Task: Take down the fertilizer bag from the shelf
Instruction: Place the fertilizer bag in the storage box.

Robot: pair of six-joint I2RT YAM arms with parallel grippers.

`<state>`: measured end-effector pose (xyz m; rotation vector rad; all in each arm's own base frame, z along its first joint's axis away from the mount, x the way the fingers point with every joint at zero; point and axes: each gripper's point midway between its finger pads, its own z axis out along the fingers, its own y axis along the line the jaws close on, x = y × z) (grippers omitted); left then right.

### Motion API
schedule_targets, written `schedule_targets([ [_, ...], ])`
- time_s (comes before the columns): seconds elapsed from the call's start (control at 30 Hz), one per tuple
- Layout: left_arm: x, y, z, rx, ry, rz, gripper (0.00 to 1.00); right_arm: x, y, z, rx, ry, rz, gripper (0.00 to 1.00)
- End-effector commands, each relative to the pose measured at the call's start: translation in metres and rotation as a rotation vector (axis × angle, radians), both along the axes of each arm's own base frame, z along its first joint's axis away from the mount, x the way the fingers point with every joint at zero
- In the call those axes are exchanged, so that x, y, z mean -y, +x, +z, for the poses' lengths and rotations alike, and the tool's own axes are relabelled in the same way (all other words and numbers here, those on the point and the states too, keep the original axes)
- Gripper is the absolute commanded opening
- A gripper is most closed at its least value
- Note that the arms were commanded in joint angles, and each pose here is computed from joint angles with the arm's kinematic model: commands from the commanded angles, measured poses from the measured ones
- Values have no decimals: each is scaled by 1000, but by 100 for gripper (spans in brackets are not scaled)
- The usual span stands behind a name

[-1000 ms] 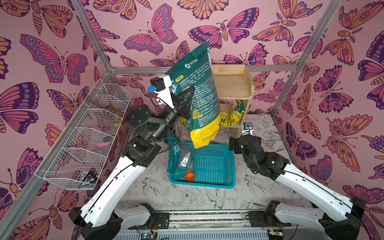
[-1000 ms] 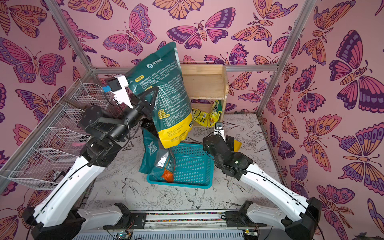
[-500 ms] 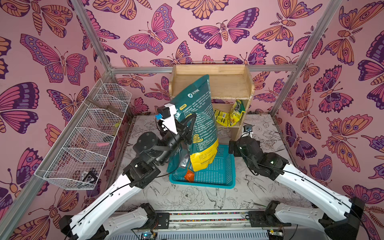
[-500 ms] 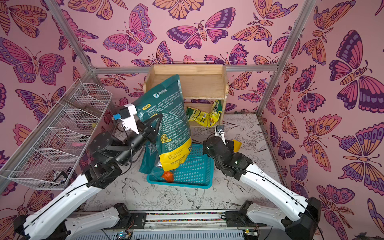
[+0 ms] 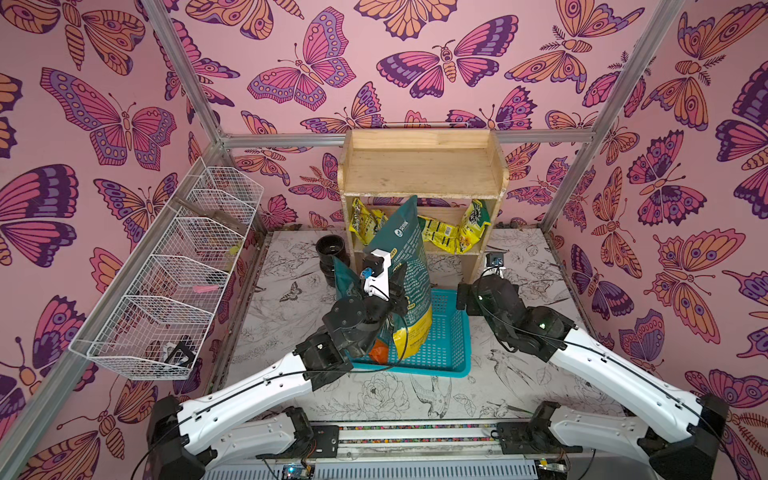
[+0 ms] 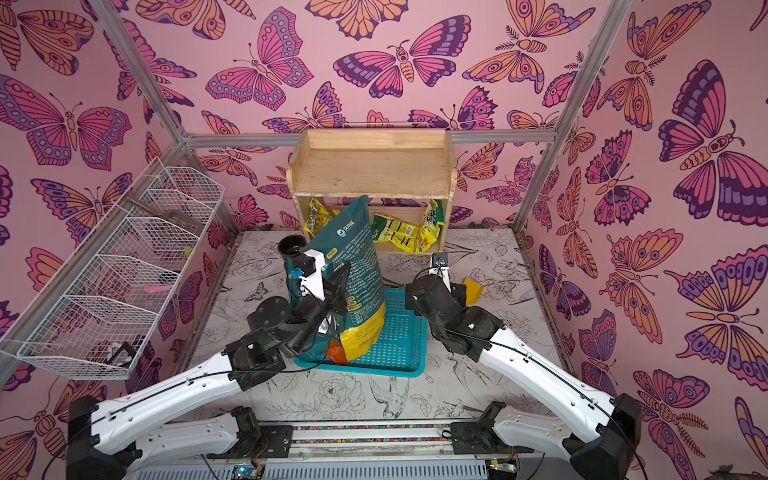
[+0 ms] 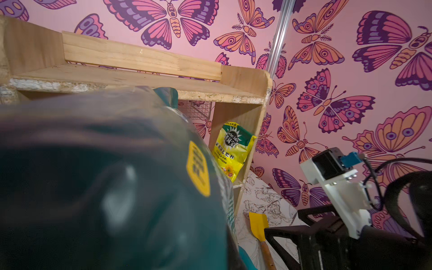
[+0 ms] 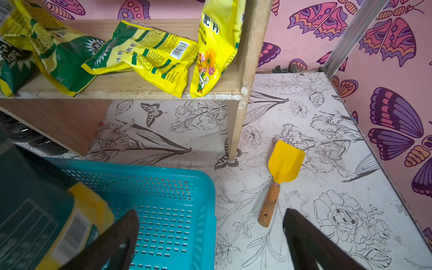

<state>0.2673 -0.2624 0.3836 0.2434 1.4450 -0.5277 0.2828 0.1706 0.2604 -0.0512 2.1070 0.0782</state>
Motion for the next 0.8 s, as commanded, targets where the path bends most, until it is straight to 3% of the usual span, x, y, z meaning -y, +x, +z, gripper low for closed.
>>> schedule_targets([
  [0.0, -37, -12, 56, 198, -324, 132, 0, 0, -3, 0, -12, 17, 9, 99],
  [0.33, 9, -24, -23, 203, -68, 228, 0, -8, -6, -4, -45, 22, 54, 99],
  [0.7, -13, -47, -66, 115, 10, 285, 0, -15, -4, -4, -53, 22, 78, 99],
  [0.73, -16, -48, -69, 107, 17, 294, 13, -16, -4, -4, -56, 21, 81, 99],
  [0.77, -19, -49, -72, 96, 23, 302, 34, -17, -4, -5, -59, 22, 85, 99],
])
